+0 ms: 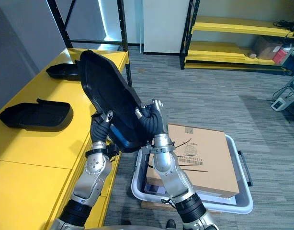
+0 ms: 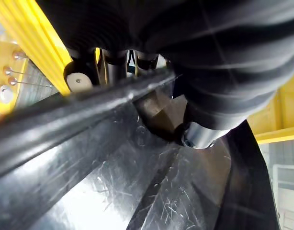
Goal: Walk over and take plastic housings, then place them on the shelf
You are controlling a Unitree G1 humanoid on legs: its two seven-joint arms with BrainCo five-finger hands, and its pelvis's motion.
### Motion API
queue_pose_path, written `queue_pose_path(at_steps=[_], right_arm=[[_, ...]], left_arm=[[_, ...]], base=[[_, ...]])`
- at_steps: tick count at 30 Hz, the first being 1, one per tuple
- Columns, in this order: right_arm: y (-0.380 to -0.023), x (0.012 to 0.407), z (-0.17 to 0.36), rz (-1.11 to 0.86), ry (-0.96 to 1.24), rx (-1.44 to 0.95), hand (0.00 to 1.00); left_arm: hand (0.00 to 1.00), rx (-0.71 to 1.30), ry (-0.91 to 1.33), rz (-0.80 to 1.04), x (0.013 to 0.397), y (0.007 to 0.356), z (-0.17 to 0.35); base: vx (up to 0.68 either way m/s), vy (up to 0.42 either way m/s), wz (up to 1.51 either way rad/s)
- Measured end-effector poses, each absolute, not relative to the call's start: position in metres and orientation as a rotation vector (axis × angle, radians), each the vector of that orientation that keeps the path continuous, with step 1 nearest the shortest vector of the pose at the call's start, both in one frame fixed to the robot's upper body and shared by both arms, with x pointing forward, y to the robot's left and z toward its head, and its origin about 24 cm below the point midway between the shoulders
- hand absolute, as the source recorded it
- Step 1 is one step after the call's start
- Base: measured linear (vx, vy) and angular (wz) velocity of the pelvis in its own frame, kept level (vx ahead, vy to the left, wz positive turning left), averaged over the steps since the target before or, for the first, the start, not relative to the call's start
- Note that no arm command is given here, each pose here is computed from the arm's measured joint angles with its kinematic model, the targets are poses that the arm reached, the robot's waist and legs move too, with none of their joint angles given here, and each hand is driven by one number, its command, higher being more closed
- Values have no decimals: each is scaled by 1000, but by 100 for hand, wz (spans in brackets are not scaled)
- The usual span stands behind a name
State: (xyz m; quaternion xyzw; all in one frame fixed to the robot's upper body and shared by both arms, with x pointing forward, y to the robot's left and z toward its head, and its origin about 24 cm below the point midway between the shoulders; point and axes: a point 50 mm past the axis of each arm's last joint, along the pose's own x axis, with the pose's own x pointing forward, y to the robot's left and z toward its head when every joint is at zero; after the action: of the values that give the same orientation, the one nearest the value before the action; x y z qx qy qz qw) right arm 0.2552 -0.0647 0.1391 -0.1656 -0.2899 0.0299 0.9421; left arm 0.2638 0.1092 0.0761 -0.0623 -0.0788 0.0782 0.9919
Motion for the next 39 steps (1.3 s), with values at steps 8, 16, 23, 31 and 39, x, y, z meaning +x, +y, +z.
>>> queue_pose_path(at_steps=[8, 16, 23, 31, 39], right_arm=[[-134, 260, 172, -101, -695, -250, 0], [-266, 231, 123, -672, -462, -145, 0], [-297, 175, -25, -862, 213, 1, 0], [-249, 95, -127, -671, 802, 84, 0], [-202, 76, -152, -416, 997, 71, 0]], left_arm=[[100, 66, -126, 106, 247, 111, 56], [100, 75, -150, 194, 228, 134, 62], [100, 50, -224, 226, 221, 141, 79], [100, 53, -216, 178, 219, 139, 77], [100, 79, -163, 137, 217, 137, 64]], base=[[0, 0, 0], [-14, -4, 0], [0, 0, 0], [0, 0, 1], [-28, -16, 20]])
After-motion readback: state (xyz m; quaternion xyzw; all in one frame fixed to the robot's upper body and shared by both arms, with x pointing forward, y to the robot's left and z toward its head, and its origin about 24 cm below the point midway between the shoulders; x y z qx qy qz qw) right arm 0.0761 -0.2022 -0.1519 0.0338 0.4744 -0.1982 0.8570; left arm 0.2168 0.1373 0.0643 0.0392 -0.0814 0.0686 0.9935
